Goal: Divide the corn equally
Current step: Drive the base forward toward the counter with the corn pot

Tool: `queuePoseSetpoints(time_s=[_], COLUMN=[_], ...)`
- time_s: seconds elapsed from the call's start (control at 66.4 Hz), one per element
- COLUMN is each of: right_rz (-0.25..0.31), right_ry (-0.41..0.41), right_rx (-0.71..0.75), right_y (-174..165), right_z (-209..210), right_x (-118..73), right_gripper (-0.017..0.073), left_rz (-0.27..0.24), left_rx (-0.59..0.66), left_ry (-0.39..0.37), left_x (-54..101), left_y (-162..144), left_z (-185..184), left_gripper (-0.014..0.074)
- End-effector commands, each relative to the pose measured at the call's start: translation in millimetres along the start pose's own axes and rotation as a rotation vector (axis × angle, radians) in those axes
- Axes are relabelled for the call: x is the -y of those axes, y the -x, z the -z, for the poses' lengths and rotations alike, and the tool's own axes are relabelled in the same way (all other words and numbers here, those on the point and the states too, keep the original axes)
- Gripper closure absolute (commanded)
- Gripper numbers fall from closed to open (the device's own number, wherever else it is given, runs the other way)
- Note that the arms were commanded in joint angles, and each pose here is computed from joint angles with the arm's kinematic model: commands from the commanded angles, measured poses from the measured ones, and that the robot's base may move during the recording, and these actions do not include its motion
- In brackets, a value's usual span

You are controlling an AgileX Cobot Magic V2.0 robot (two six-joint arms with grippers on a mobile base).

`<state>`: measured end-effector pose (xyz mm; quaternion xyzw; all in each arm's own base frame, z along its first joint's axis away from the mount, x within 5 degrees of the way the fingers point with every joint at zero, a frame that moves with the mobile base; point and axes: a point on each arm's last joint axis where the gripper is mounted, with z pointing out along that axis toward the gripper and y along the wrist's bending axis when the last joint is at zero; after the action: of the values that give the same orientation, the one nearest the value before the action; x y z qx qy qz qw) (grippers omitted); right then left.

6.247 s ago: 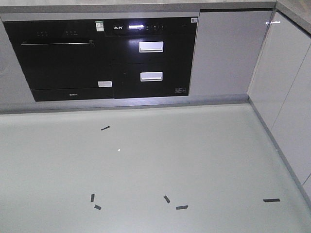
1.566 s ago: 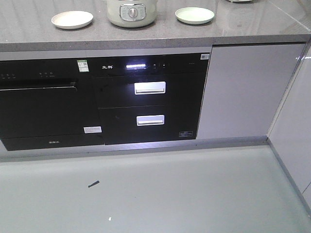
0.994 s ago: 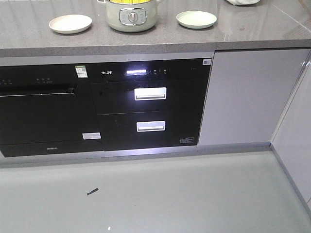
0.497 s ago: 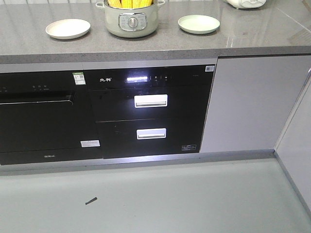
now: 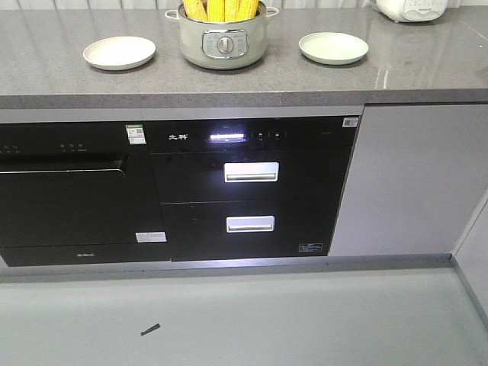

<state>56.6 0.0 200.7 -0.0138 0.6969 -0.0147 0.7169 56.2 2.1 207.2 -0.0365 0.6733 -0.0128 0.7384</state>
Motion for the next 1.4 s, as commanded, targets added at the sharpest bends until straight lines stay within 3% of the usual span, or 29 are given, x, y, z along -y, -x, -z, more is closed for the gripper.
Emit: queuePoseSetpoints(time_s=[0.0, 1.385], right_rz=[0.013, 0.013], right_ry=[-0.007, -0.007], right_rx=[0.075, 0.074], right_y=[4.6, 4.5], right_z=[0.4, 0.4], right_x=[0.4, 0.4], right_gripper=[0.0568, 0.0568], left_rz=[0.013, 0.012], left_rx=[0.107, 0.107], left_ry=[-0.004, -0.004], left_x=[0.6, 0.6], left_y=[13.4, 13.4], left_z=[2.2, 2.2], left_gripper=[0.0600, 0.0600])
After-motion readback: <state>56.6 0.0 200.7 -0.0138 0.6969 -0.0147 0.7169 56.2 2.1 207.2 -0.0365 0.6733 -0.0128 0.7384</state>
